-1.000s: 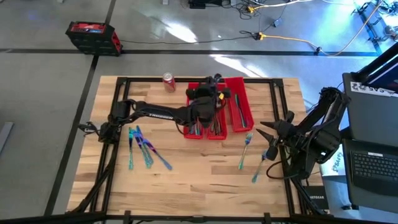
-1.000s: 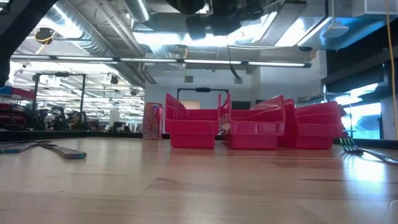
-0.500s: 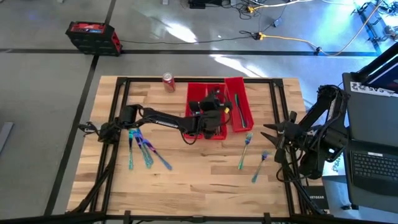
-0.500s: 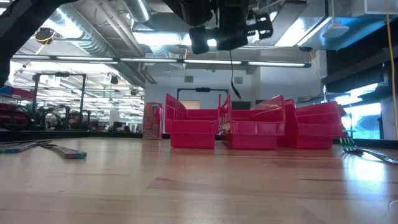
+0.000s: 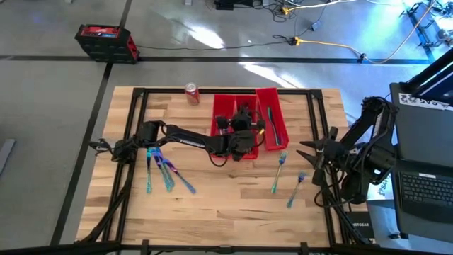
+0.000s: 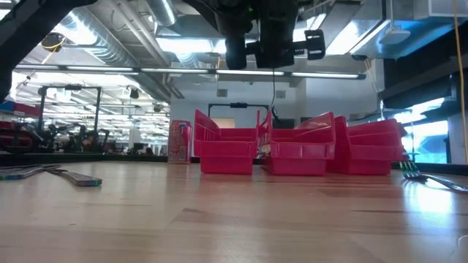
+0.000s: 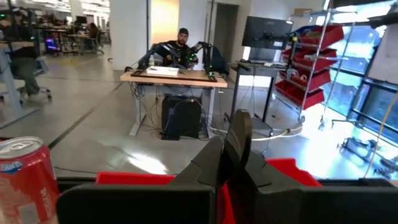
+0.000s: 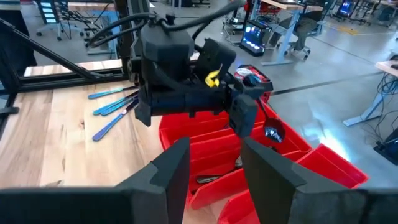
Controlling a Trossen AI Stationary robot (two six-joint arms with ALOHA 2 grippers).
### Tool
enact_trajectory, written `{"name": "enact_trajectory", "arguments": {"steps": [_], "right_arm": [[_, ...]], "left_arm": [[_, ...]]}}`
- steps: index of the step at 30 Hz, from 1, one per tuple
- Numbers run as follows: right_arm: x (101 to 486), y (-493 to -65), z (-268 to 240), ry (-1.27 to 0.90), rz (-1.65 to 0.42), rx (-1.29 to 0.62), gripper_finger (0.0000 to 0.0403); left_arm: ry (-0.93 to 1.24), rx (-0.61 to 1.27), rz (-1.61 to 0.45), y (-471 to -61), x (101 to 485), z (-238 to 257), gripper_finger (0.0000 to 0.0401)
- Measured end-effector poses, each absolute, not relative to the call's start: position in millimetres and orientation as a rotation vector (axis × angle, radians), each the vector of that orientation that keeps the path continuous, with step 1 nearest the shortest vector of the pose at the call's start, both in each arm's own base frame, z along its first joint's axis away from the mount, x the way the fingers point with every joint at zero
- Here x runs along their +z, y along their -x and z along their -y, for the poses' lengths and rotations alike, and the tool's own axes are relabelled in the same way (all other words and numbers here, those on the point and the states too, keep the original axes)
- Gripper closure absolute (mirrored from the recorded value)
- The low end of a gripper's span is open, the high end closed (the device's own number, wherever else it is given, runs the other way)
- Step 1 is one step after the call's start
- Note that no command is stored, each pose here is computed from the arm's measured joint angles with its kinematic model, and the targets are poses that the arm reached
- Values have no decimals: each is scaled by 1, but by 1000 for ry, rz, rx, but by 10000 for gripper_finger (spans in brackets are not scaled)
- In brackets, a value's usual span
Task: Sort silverware
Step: Put the black spoon into the center red bin
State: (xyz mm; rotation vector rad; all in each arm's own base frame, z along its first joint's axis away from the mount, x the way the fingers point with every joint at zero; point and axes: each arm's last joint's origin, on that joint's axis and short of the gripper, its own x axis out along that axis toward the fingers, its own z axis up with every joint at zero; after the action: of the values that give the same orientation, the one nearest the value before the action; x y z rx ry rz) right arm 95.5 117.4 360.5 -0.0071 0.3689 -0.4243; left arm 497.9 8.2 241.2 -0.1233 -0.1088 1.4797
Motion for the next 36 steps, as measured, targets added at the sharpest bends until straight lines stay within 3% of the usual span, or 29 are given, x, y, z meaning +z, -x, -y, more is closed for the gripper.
{"name": "enact_trajectory", "arguments": {"steps": [7,25,36], "right_arm": [[359,-95,-118,30,-422,-407,276],[348,-88,-125,-114,-919,-255,276],[347,-89,-129,-163,-957,-218,276]], "left_arm": [[117,1451,94,-502,229,-5,401],[106,1391,46,-502,219,-1,401],[95,1387,31,-502,217,-2,401]]}}
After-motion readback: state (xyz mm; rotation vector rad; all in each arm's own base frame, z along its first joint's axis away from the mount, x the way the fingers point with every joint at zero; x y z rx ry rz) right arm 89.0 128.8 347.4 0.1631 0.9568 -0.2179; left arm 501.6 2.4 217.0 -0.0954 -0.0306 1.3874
